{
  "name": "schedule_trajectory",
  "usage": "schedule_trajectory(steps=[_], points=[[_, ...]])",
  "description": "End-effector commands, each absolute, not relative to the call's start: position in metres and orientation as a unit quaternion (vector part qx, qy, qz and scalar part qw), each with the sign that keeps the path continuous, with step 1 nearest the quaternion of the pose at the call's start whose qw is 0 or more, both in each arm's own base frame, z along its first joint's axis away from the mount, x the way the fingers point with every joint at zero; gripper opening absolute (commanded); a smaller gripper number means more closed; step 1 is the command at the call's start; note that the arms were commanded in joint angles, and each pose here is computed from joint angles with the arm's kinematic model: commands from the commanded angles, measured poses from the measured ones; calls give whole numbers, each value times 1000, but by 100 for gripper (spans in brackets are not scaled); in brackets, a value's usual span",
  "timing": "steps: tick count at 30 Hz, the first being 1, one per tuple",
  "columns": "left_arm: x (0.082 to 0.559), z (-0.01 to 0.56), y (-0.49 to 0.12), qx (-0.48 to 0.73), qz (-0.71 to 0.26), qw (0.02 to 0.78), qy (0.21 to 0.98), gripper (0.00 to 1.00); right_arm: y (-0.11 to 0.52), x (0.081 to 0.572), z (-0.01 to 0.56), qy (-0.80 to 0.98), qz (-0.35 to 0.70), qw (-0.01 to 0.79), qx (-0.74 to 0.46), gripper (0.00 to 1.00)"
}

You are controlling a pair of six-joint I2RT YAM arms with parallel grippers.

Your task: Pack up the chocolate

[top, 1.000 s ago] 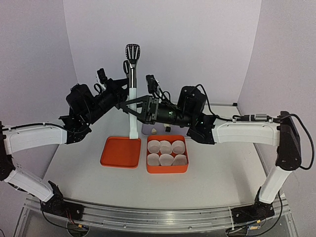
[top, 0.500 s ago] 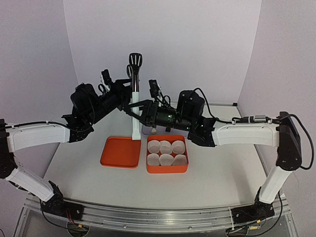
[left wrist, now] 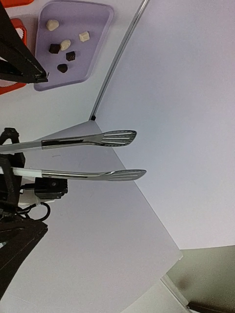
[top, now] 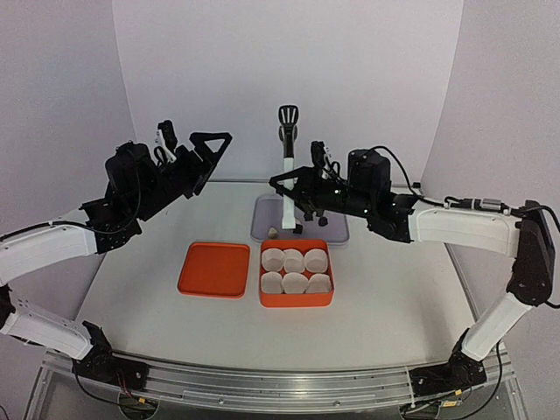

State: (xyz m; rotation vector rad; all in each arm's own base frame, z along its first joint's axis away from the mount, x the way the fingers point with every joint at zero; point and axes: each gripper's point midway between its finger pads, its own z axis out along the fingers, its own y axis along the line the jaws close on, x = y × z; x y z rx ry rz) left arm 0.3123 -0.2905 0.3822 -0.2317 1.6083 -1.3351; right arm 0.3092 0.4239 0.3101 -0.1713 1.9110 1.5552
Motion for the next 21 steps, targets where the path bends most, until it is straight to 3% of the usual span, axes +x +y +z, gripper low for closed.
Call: schedule_trajectory(steps=[1,8,11,21], points=[[318,375,-257,-110,-448,547,698,99,369,325,299,788,511,340,-48,40],[335,338,-245,-97,-307,538,779,100,272,316,240,920,265,280,-75,42],[345,316,-233,-111,-234,528,808,100,231,305,217,959,175,207,-82,42],[379,259,-203,-118,-160,478,855,100,188,323,189,980,28,126,-152,44]])
